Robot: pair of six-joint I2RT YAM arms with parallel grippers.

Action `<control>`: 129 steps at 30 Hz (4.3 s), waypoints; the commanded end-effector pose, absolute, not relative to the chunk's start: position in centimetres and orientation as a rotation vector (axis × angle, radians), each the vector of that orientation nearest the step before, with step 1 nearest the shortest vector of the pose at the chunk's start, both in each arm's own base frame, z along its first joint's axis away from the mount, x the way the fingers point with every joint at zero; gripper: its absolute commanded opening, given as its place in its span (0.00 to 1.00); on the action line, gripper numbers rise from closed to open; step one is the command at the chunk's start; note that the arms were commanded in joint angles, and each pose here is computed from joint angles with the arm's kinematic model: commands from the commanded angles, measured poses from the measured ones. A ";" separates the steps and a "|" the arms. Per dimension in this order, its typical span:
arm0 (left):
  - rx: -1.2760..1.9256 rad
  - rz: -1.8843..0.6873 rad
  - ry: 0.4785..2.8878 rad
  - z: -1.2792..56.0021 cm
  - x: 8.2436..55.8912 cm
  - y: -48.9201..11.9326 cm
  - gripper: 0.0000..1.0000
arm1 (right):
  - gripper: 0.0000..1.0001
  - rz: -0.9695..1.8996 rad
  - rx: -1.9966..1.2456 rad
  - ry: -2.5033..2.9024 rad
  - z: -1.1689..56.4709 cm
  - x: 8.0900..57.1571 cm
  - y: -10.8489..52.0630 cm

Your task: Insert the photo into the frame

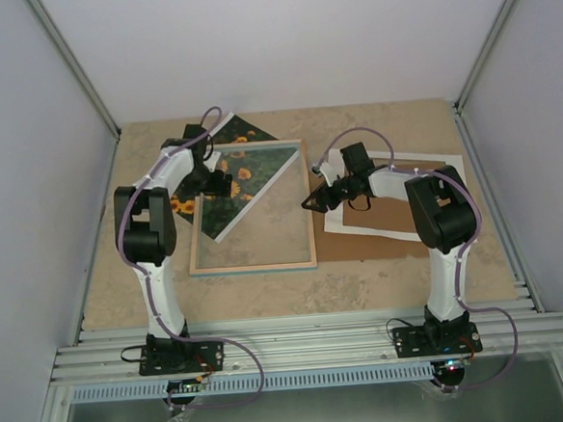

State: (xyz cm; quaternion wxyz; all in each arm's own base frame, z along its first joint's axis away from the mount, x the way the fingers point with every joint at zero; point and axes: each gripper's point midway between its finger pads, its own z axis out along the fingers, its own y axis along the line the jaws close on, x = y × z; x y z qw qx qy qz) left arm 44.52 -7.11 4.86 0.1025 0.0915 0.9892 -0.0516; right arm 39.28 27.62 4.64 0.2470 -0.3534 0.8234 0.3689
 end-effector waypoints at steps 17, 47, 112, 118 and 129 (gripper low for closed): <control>0.206 0.024 2.666 11.5 49.3 -2.6 0.97 | 0.61 0.888 -1.002 2.130 8.8 40.8 27.4; 0.087 -0.176 2.666 7.1 51.4 -3.3 0.78 | 0.64 0.336 -0.773 2.001 9.8 63.4 27.2; 0.169 -0.497 2.463 14.4 48.2 -2.7 0.79 | 0.66 0.447 -0.991 1.965 16.2 56.2 29.2; 0.339 -0.604 2.368 17.3 45.9 -7.0 0.79 | 0.69 0.545 -1.057 1.994 18.9 50.3 25.2; 0.461 -0.615 2.257 19.6 43.4 -12.6 0.81 | 0.70 0.322 -1.374 1.947 16.2 33.2 16.6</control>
